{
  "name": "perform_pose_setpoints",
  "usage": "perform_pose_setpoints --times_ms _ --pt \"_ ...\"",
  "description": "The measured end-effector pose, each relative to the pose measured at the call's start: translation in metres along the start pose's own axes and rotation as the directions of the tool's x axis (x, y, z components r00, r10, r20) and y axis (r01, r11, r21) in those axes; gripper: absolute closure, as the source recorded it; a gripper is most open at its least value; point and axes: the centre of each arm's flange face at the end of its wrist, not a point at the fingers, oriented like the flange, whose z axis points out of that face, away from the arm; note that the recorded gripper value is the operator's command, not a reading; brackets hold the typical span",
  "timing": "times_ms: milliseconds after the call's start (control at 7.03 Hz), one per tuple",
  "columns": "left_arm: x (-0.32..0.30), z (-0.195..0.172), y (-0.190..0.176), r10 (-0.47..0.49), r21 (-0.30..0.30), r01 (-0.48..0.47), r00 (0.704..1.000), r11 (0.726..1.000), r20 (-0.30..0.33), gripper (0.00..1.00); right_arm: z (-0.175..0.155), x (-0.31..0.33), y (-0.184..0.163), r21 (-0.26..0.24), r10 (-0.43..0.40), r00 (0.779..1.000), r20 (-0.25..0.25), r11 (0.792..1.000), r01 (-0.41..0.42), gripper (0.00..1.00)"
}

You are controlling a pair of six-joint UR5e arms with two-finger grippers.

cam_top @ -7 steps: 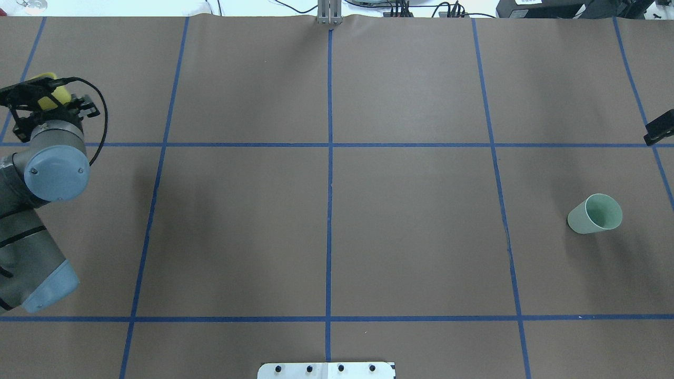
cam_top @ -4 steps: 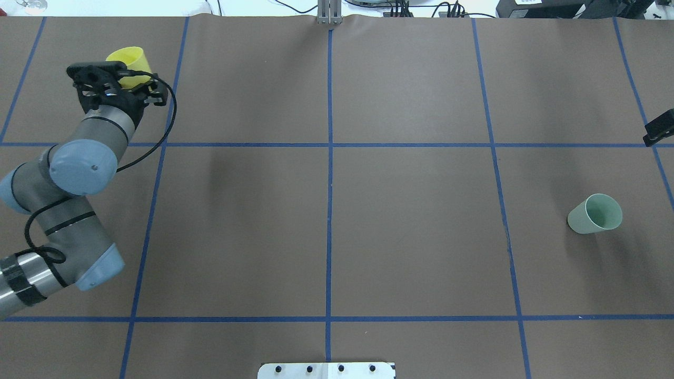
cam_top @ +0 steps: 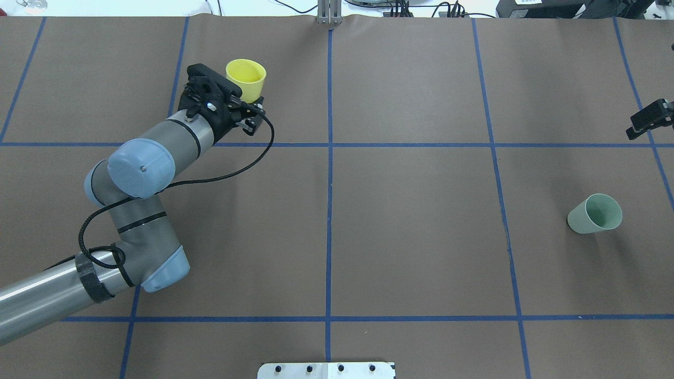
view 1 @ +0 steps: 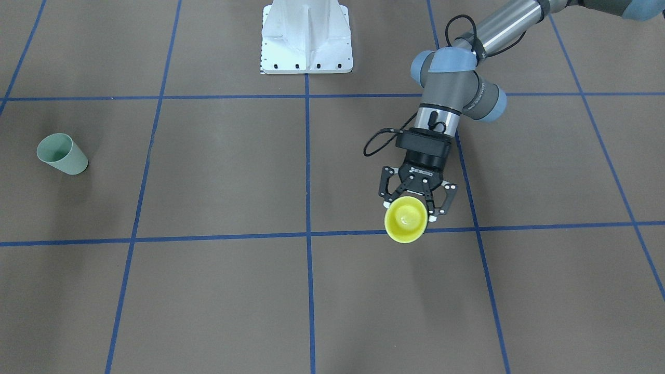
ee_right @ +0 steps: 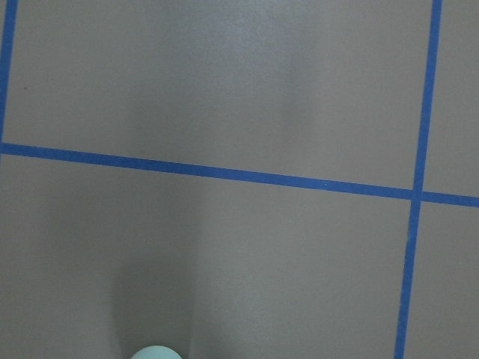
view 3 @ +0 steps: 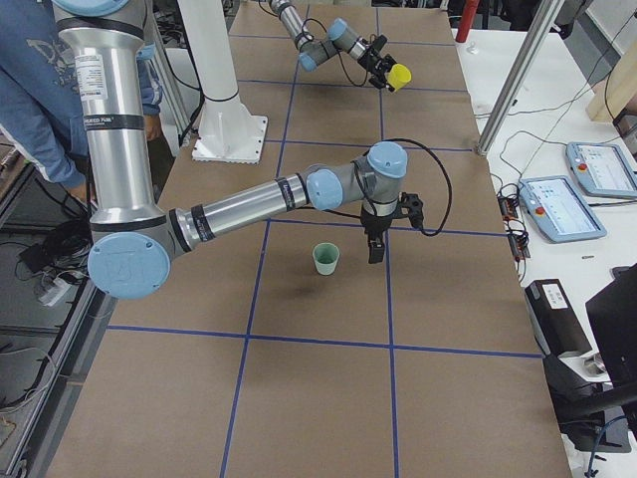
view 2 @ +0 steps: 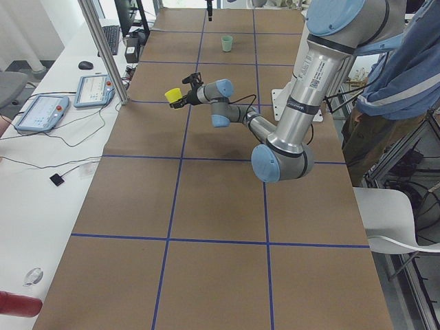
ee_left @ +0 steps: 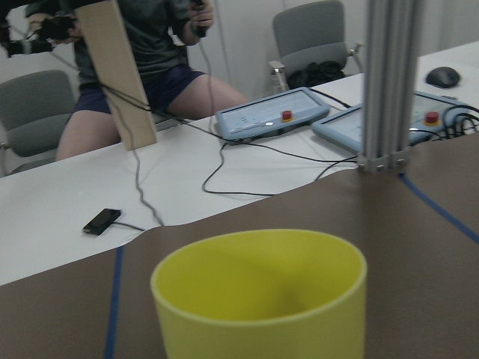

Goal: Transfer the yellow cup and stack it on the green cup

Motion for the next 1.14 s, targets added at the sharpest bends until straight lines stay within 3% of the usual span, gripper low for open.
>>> perform_pose_setpoints --times_ms 284,711,853,1137 --pt "0.043 -0.004 -0.027 0.009 -0.009 -0.011 0.982 1.0 -0.187 1.0 -0.012 -0.02 -0.01 0.002 0.073 0.995 0.063 0.997 -0.073 0.0" --pt "0.075 -0.01 -0.035 -0.006 -0.013 0.003 0.965 1.0 -0.264 0.95 -0.031 -0.05 -0.024 0.0 0.123 0.983 0.14 0.992 -0.124 0.01" --pt "0.091 -0.014 -0.034 -0.005 -0.02 -0.001 0.955 1.0 -0.296 0.86 -0.042 -0.068 -0.033 0.003 0.156 0.973 0.168 0.987 -0.159 0.01" --pt "0.118 -0.02 -0.035 0.038 -0.032 -0.054 0.919 0.998 -0.393 0.86 -0.06 -0.126 -0.048 -0.008 0.188 0.956 0.225 0.982 -0.191 0.01"
